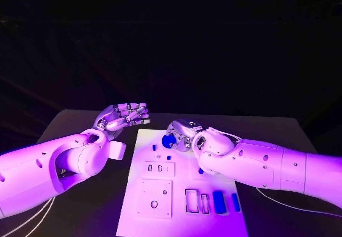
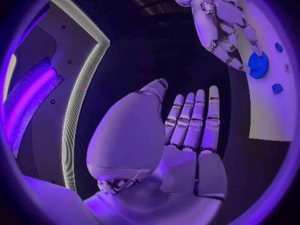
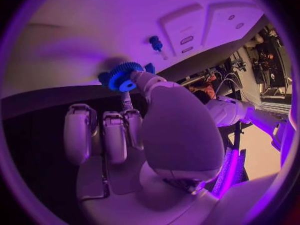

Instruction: Assemble the parts on the task board

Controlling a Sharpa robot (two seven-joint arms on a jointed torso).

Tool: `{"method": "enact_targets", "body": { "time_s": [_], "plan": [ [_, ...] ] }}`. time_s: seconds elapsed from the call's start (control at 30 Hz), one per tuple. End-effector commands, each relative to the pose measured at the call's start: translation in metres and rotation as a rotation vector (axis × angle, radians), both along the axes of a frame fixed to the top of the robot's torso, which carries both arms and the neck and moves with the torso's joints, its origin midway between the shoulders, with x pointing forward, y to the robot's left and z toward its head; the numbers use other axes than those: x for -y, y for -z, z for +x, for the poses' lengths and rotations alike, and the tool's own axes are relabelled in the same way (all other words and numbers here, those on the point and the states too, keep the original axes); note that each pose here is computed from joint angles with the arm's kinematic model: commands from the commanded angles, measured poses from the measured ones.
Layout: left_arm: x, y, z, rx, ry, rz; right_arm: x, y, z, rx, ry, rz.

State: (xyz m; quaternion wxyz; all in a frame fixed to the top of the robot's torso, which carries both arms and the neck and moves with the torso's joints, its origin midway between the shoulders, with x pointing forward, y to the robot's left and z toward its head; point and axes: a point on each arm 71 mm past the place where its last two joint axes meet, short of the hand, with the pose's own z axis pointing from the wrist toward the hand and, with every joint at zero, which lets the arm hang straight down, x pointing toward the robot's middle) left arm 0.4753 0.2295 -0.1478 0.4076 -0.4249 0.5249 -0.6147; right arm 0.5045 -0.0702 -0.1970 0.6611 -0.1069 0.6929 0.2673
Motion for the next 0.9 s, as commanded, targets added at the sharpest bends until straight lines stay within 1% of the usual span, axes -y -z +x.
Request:
{"method": "enact_targets", "body": {
  "time_s": [0.03,0.13,0.33,0.57,0.9],
  "plan": [
    [0.0038,-0.0016,-0.0008,0.007,0.023,-0.007,-0.0031,0.0061,-0.0003,-0.029,-0.016,-0.036],
    [0.0041,-0.0015,-0.0007,0.006,0.023,-0.007,-0.0040,0.0084,0.0009,-0.034,-0.009,-0.044],
    [0.0045,-0.0016,-0.0008,0.007,0.024,-0.008,-0.0038,0.0099,0.0037,-0.023,0.009,-0.060],
    [0.0041,-0.0016,-0.0008,0.006,0.023,-0.007,-0.0044,0.0109,0.0043,-0.024,0.014,-0.070],
    [0.0036,-0.0017,-0.0011,0.004,0.022,-0.006,-0.0064,0.0115,0.0061,-0.030,0.014,-0.049]
  ]
}}
